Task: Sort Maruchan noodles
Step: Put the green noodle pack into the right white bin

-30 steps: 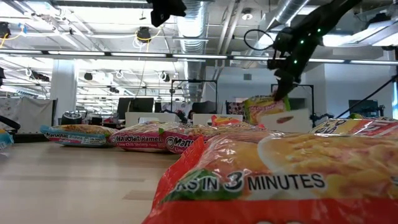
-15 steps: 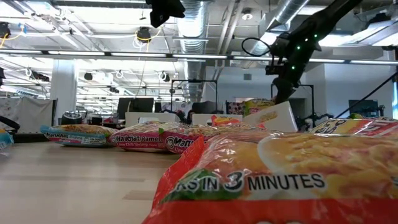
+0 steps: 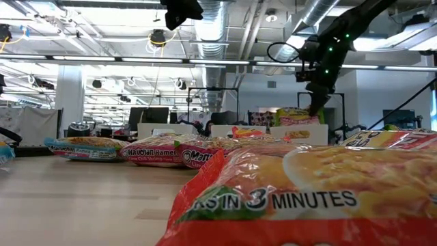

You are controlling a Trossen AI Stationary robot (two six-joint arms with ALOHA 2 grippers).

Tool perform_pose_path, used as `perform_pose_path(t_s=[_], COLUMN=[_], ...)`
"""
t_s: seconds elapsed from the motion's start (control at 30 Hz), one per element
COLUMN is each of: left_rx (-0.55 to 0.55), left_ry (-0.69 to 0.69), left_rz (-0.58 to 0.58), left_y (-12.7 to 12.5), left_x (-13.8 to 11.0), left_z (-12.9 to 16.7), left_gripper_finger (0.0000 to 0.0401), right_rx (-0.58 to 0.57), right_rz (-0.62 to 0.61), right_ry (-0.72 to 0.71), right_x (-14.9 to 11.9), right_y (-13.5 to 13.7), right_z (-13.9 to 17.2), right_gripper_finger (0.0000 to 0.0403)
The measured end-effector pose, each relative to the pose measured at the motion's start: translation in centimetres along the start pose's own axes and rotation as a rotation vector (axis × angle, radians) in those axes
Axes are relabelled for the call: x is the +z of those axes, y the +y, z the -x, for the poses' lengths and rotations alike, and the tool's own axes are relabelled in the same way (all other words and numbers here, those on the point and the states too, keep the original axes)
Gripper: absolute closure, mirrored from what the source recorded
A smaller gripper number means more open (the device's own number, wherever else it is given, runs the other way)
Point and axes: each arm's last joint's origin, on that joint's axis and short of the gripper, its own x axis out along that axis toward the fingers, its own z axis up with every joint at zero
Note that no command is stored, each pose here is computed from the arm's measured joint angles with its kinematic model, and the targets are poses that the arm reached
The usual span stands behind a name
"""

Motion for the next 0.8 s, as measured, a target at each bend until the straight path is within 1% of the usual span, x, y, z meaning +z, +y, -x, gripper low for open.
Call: perform_pose_path(t_s=[0.13, 0.37, 0.6, 0.8], left_rx=[0.001, 0.001, 0.001, 0.001], left_ry=[0.0, 0.0, 0.0, 0.001], left_rz=[0.0, 0.0, -0.003, -0.002], left_y=[0.0, 0.0, 0.0, 0.0], left_x=[0.0, 0.0, 0.0, 0.0], left_z=[0.0, 0.0, 0.0, 0.0], left_gripper_finger=[0.0334, 0.0334, 0.0334, 0.0334], right_rx=[-0.027, -0.076, -0.072, -0.088], right_rz=[0.003, 0.017, 0.018, 0.041], right_ry=[0.028, -0.016, -0.003, 0.032], right_x=[-0.3, -0.4, -0.5, -0.4], right_y=[0.0, -0.2, -0.1, 0.8], right_z=[0.4, 2.5, 2.6, 2.8], right_gripper_finger=[0.0378, 0.0378, 0.038, 0.038])
